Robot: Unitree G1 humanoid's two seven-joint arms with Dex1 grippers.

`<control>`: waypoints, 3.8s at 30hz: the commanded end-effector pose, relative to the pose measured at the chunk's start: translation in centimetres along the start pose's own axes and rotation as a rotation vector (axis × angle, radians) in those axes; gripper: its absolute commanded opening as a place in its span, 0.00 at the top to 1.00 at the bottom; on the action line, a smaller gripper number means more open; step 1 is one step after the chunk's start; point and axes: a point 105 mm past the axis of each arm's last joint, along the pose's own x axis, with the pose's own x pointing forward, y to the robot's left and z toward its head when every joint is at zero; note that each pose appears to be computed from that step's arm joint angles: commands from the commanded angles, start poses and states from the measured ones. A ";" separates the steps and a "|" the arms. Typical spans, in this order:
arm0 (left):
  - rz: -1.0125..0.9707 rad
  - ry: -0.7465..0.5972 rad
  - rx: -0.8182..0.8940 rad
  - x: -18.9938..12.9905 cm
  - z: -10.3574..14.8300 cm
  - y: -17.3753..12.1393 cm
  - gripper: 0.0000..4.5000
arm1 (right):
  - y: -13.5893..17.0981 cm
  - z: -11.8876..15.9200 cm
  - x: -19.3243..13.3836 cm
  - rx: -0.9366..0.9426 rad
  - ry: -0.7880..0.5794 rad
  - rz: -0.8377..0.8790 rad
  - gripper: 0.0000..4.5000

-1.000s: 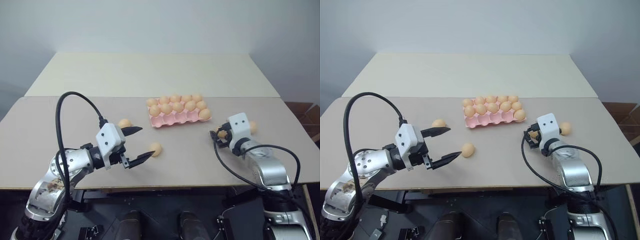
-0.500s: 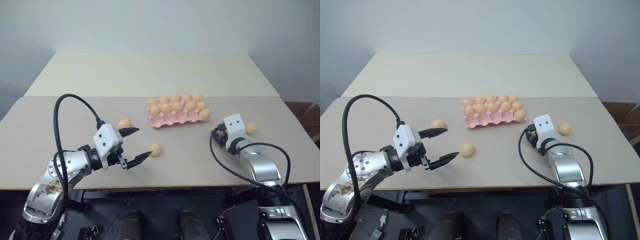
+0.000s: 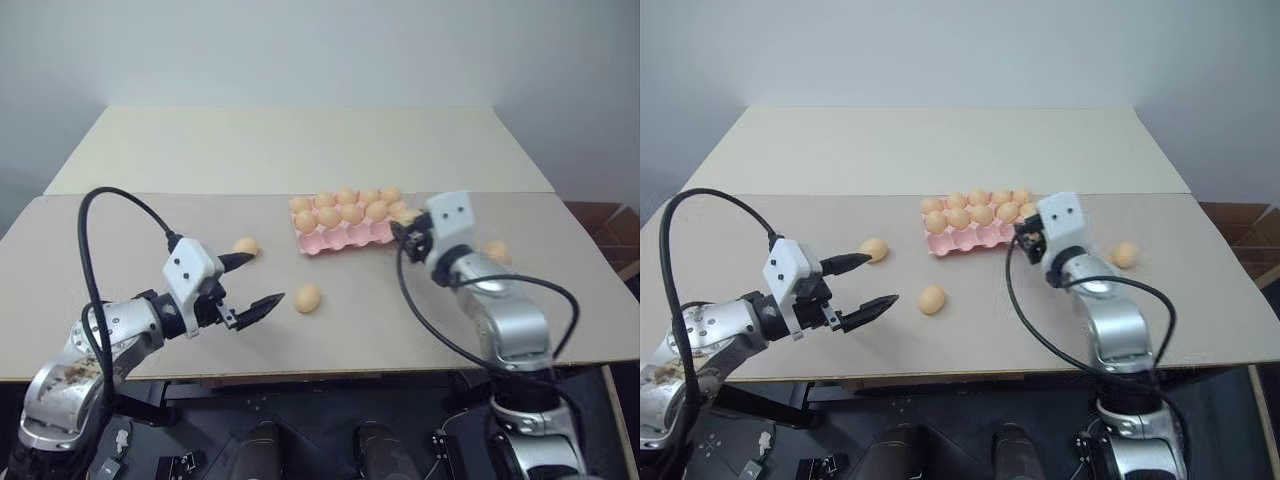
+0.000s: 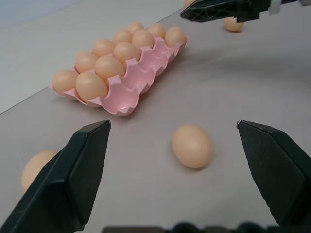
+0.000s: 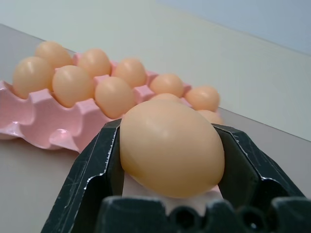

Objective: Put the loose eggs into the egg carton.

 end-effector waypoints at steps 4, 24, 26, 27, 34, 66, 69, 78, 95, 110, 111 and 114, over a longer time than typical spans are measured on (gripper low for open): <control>-0.014 -0.024 0.038 -0.1 1.3 -0.6 0.00 | -0.5 0.7 2.4 -0.005 -0.034 -0.054 0.45; -0.018 -0.016 0.043 0.0 1.2 -1.1 0.00 | 0.2 0.4 4.0 0.019 -0.025 -0.031 0.10; -0.016 -0.016 0.042 0.0 1.2 -1.1 0.00 | 0.2 0.9 3.9 0.027 -0.040 -0.029 0.01; -0.016 -0.016 0.042 0.0 1.2 -1.1 0.00 | 0.2 1.2 3.7 0.033 -0.050 -0.029 0.01; 0.003 -0.020 0.044 -0.3 1.2 -1.0 0.00 | 0.4 3.7 0.8 0.099 -0.175 0.020 0.01; -0.411 -0.157 0.160 8.3 4.0 -5.8 0.00 | -12.0 -3.3 -6.3 0.029 0.092 -0.657 0.01; -0.436 -0.165 0.178 8.8 4.2 -6.3 0.00 | -13.9 -4.1 -5.2 0.080 0.140 -0.679 0.01; -0.457 -0.175 0.190 9.2 4.5 -6.8 0.00 | -16.2 -6.2 -3.2 0.153 0.247 -0.717 0.01; -0.403 -0.126 0.188 8.2 3.4 -5.4 0.00 | -16.3 -7.6 -3.4 0.202 0.282 -0.735 0.08; -0.307 -0.059 0.174 6.3 1.8 -3.3 0.00 | -15.5 -7.7 -3.6 0.196 0.261 -0.715 0.08; -0.307 -0.060 0.174 6.3 1.8 -3.3 0.00 | -15.6 -7.7 -3.6 0.210 0.252 -0.729 0.08; -0.307 -0.060 0.175 6.3 1.8 -3.3 0.00 | -15.9 -7.9 -3.6 0.291 0.246 -0.782 0.08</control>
